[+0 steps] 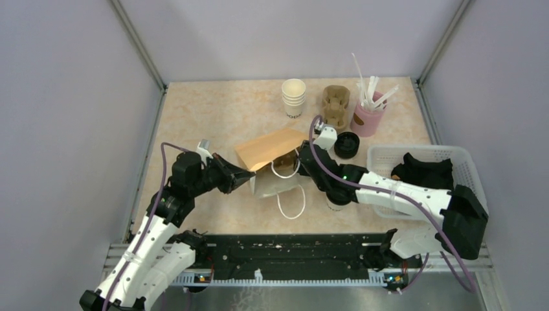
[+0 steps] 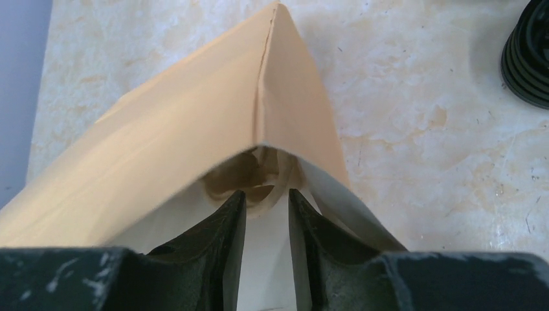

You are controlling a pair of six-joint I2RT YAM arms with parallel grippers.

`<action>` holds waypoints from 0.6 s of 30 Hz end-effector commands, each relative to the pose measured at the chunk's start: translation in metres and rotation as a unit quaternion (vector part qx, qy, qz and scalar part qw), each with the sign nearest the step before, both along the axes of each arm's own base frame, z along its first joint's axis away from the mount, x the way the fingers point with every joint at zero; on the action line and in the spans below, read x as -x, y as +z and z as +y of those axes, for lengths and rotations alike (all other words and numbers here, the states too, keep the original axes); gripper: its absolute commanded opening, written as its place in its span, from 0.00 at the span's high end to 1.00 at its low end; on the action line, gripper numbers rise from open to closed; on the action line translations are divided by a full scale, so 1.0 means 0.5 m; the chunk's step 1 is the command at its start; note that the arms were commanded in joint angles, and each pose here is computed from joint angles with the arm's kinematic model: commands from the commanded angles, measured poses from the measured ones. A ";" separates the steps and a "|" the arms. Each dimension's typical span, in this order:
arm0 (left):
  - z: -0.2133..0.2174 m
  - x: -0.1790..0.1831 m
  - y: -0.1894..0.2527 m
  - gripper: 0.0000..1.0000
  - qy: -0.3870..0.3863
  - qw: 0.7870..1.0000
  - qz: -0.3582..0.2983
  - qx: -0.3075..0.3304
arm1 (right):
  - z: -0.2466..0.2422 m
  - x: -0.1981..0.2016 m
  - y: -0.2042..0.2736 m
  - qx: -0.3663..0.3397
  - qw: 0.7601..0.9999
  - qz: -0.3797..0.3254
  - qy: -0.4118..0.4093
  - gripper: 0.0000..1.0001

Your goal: Pack the takeout coffee

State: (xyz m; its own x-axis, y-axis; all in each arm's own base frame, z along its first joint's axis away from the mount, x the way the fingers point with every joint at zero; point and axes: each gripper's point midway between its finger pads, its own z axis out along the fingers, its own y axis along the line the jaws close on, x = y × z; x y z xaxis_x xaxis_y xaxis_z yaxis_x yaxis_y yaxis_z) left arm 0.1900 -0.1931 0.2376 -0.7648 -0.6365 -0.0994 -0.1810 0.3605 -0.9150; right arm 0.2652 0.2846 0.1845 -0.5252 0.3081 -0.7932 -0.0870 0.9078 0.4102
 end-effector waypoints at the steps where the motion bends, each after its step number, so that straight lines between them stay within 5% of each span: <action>1: -0.013 0.000 0.028 1.00 -0.019 0.999 -0.029 0.021 | 0.017 -0.030 0.005 -0.019 0.999 -0.024 -0.034 0.68; 18: -0.017 0.013 0.024 1.00 -0.032 0.999 -0.031 0.032 | 0.005 -0.053 -0.025 -0.041 0.995 -0.015 -0.085 0.65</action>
State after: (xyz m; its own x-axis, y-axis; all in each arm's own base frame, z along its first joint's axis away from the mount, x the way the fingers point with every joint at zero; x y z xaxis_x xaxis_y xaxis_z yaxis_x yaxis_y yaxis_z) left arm 0.1898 -0.1969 0.2443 -0.7743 -0.6224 -0.1141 -0.1333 0.3368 -0.9321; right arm 0.2824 0.2874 0.1671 -0.4813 0.3732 -0.7931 0.0078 0.9066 0.4218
